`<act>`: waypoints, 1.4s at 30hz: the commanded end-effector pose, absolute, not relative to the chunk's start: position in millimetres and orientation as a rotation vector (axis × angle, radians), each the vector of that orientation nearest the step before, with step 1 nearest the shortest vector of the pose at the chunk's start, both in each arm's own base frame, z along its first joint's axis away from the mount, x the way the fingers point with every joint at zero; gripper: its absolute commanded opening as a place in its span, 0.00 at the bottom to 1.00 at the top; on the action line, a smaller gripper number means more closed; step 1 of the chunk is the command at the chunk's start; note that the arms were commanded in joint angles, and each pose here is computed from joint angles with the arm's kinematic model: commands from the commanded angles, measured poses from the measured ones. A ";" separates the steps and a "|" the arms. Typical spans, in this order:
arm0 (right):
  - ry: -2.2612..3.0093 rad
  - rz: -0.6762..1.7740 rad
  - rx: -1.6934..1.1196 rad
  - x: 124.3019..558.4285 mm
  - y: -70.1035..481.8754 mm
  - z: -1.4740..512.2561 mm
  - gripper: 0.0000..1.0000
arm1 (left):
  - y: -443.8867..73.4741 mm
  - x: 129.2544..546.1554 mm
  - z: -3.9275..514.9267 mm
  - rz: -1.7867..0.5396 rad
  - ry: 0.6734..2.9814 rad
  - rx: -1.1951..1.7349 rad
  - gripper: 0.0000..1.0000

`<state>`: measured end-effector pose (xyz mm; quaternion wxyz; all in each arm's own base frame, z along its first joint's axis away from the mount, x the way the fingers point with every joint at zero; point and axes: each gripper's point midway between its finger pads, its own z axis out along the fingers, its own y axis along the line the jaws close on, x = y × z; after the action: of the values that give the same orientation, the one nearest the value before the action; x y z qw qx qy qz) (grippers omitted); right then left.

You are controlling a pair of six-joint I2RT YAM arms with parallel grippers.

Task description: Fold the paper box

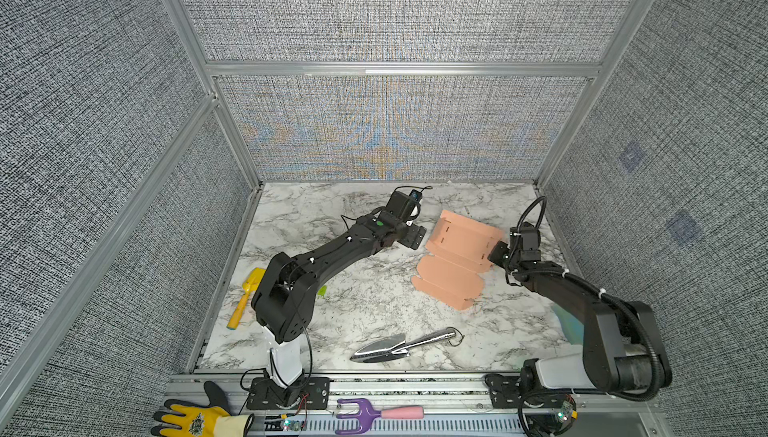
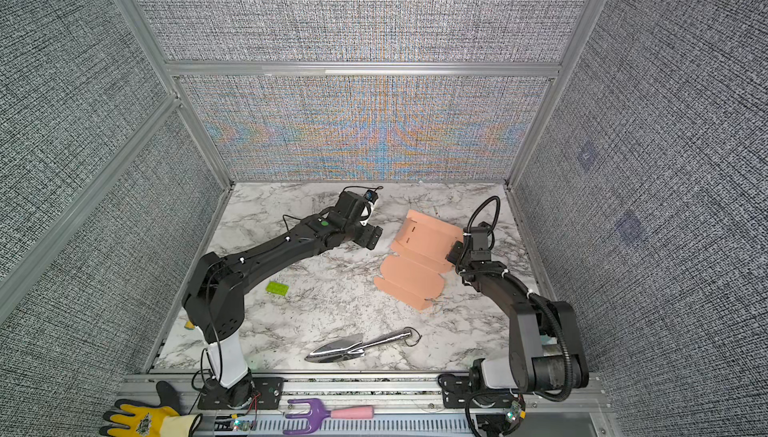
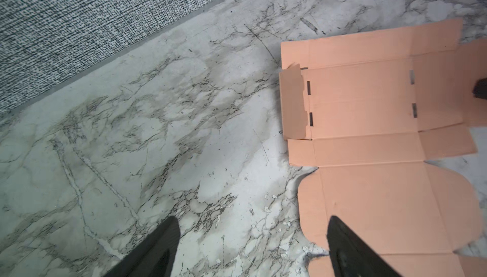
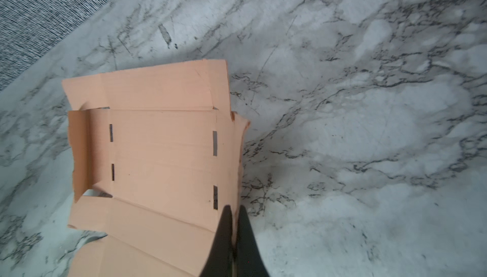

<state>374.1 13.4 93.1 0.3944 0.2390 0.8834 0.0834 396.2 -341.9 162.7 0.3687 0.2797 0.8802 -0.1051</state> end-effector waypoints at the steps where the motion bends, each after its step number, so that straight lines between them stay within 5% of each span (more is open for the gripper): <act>1: 2.073 0.252 0.604 384.7 19.6 124.5 0.00 | -337.4 403.7 157.5 -0.222 2.297 0.652 0.88; 22: 1.764 0.470 0.087 414.8 105.8 183.1 0.00 | -311.4 460.8 184.7 -0.511 2.064 0.604 0.84; 42: 1.740 0.569 -0.071 422.2 140.2 196.7 0.00 | -315.2 552.9 185.8 -0.777 1.787 0.726 0.85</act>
<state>421.6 134.8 187.8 0.6008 -0.0184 0.7633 0.2366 552.3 -306.4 181.5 0.5051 0.2730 0.7619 -0.2999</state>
